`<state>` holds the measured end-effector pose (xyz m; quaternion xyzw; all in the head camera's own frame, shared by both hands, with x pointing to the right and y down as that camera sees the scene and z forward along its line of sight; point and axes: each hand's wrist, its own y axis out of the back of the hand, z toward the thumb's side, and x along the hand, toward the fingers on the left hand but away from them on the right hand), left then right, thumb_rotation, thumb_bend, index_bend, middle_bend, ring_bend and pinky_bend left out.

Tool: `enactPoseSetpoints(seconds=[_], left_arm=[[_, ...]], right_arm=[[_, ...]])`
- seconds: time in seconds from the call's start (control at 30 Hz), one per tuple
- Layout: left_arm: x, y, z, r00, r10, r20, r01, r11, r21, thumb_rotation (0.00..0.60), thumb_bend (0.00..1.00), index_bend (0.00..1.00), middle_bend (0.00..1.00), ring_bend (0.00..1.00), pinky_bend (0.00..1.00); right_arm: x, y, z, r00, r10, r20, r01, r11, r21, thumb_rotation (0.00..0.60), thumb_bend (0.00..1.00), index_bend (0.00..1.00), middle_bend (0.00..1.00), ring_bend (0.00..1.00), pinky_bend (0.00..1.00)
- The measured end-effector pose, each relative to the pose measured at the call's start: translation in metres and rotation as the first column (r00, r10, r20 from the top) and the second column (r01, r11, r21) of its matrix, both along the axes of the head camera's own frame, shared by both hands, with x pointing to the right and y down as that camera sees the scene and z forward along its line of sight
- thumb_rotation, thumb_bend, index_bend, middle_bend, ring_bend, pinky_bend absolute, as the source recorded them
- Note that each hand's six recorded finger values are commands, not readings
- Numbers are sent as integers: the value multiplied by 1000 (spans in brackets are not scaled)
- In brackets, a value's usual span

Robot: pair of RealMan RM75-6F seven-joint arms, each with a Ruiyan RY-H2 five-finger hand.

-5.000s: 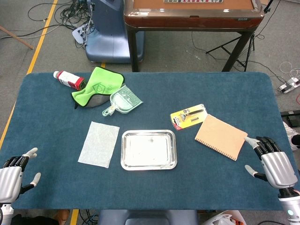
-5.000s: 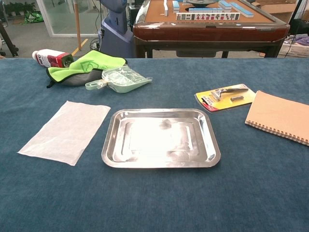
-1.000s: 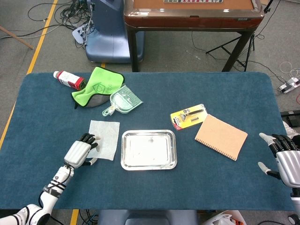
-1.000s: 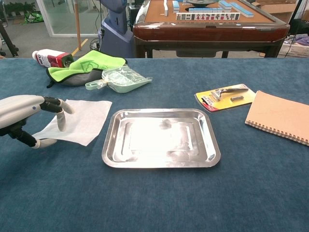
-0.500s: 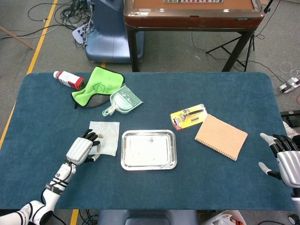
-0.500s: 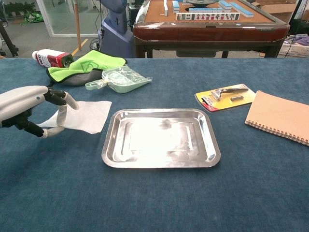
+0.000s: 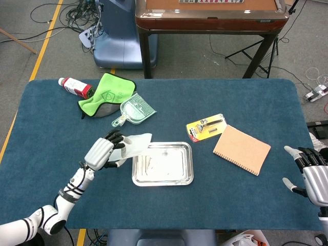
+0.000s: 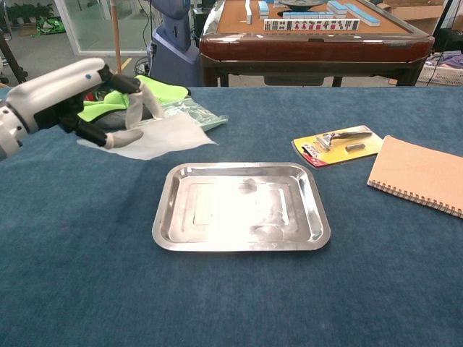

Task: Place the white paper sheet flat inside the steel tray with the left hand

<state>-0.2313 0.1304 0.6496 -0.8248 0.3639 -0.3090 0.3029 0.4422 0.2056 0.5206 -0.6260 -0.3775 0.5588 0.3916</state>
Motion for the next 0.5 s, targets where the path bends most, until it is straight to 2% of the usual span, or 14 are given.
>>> enactPoseSetpoints(seconds=[0.2, 0.33, 0.5], left_arm=[[41, -3, -20, 989, 72, -125, -71, 997, 18, 600, 340, 632, 373, 249, 128], [69, 6, -29, 971, 136, -198, -132, 991, 34, 600, 340, 605, 373, 249, 128], [94, 19, -26, 950, 204, -237, -201, 979, 40, 600, 340, 580, 371, 241, 128]], right_arm=[[1, 1, -1, 1000, 7, -4, -7, 1000, 2, 600, 195, 173, 241, 139, 168], [1, 2, -1, 1000, 8, -6, -8, 1000, 1, 600, 194, 173, 241, 139, 168], [0, 0, -3, 1000, 4, -10, -4, 1000, 5, 600, 195, 173, 241, 139, 168]])
